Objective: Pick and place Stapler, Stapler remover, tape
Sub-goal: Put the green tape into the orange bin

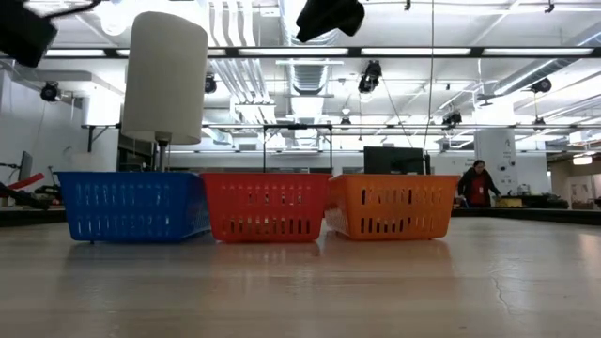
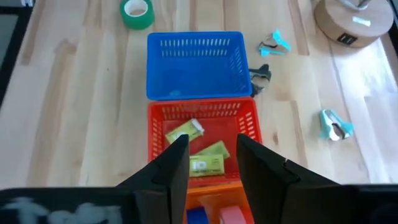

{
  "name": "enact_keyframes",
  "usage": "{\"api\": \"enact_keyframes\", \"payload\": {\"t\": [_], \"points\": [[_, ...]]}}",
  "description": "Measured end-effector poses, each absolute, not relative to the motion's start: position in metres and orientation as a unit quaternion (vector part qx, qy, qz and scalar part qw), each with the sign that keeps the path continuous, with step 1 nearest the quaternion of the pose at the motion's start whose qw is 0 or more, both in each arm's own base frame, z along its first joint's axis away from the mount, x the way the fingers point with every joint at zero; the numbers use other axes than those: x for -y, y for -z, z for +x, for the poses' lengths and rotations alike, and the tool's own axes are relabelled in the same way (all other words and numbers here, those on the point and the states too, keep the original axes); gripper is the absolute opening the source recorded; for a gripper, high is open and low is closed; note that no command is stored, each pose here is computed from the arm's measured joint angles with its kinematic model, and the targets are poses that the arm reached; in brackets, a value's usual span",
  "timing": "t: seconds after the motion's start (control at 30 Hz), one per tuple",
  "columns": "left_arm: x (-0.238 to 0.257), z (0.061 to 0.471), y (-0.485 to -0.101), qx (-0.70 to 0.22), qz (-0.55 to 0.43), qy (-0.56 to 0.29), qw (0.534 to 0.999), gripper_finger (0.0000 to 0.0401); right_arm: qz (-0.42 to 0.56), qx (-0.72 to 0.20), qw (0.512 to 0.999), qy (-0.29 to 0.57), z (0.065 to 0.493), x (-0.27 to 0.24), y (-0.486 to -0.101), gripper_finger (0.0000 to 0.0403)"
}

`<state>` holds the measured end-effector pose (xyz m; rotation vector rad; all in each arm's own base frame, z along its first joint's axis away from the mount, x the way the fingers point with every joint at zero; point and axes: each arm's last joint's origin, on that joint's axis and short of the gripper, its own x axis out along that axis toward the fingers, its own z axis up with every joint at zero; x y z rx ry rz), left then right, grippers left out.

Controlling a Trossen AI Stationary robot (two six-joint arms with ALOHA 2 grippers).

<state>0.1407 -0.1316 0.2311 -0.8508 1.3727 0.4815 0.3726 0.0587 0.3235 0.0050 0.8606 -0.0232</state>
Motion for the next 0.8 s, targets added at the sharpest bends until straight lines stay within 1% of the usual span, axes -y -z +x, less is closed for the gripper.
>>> {"api": "enact_keyframes", "payload": {"t": [0.17, 0.33, 0.47, 0.63, 0.73, 0.8], "points": [[0.129, 0.136, -0.203, -0.616, -0.39, -0.228, 0.645, 0.0185, 0.025, -0.419, 0.908, 0.004, 0.372, -0.06, -0.323, 0.0116], [0.125, 0.132, -0.18, -0.613, -0.398, -0.237, 0.64, 0.0197, 0.033, -0.417, 0.908, 0.006, 0.372, -0.062, -0.323, 0.0109], [0.125, 0.133, -0.168, -0.605, -0.412, -0.223, 0.644, 0.0197, 0.039, -0.414, 0.909, 0.008, 0.373, -0.062, -0.324, 0.0101], [0.121, 0.128, -0.155, -0.607, -0.408, -0.243, 0.637, 0.0188, 0.053, -0.409, 0.911, 0.014, 0.374, -0.062, -0.325, 0.0091], [0.12, 0.127, -0.153, -0.606, -0.407, -0.245, 0.638, 0.0168, 0.068, -0.409, 0.91, 0.021, 0.374, -0.062, -0.325, 0.0085], [0.12, 0.127, -0.153, -0.603, -0.405, -0.243, 0.643, 0.0144, 0.077, -0.408, 0.91, 0.025, 0.374, -0.062, -0.325, 0.0081]]}}
